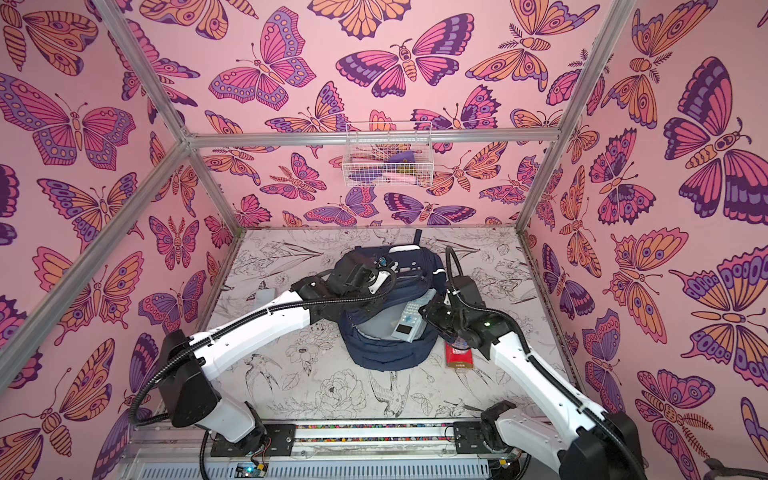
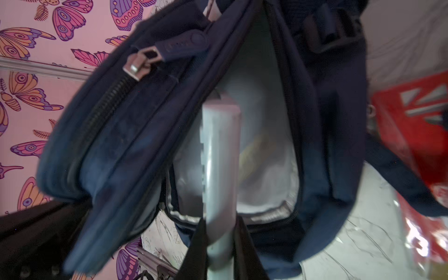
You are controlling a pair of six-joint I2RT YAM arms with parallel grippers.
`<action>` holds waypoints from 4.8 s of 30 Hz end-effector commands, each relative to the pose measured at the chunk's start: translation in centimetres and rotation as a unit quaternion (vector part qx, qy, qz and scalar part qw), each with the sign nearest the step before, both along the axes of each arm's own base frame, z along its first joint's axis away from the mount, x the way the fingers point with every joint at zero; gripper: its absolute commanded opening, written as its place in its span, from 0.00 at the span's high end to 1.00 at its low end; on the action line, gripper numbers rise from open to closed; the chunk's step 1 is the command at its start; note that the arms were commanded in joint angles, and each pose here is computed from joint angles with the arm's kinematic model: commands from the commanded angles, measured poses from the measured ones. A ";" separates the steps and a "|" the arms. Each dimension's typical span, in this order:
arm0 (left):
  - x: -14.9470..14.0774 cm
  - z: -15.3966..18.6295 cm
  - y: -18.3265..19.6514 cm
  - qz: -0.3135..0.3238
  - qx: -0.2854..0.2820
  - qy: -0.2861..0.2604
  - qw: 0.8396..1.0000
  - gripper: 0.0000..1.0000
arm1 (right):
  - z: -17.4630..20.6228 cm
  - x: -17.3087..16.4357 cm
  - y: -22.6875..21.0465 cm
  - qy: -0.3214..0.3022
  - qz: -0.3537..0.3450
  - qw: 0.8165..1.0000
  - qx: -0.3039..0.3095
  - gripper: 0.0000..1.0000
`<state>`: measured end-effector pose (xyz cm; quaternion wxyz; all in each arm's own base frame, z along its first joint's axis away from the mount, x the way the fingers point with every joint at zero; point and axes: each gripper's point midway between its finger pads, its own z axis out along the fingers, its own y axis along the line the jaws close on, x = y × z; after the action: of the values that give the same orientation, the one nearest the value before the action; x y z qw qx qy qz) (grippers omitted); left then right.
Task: Pack books, pencil case, and school supplies into a backpack
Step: Place the calculator in the student bag, then close the student bag at the center of the table, then pick up the glasses case from the middle-left of the table.
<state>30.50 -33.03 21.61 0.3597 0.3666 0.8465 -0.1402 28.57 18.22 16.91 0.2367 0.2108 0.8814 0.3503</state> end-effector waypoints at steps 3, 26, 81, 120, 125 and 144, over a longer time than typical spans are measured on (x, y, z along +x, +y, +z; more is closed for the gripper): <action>-0.3 4.9 -1.0 -0.008 -0.092 -0.025 0.995 1.00 | 2.4 5.8 3.9 -0.089 -0.034 0.993 0.077 1.00; -1.4 0.3 2.7 0.037 -0.119 0.036 0.992 1.00 | -2.0 1.0 -3.3 -0.038 -0.101 0.991 -0.080 0.30; -1.5 -19.1 37.8 0.654 -0.073 0.273 0.701 0.00 | 1.0 -3.5 -3.4 -0.040 -0.008 0.997 -0.069 0.28; 1.6 -17.9 34.2 0.586 -0.028 0.293 0.755 0.59 | 2.3 -2.0 -1.5 -0.045 0.042 0.995 -0.081 0.58; 2.3 -12.9 32.6 0.561 -0.077 0.232 0.791 0.73 | 4.5 -3.0 -0.9 -0.068 0.049 0.992 -0.096 0.58; -9.4 -1.1 10.4 0.153 -0.281 0.190 0.928 0.85 | 10.0 -4.0 9.8 -0.115 0.149 0.978 -0.084 0.41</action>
<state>21.56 -21.08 19.45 0.2815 0.0705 0.8888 -0.3547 24.11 26.82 24.94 0.2828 0.0312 0.9039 0.3193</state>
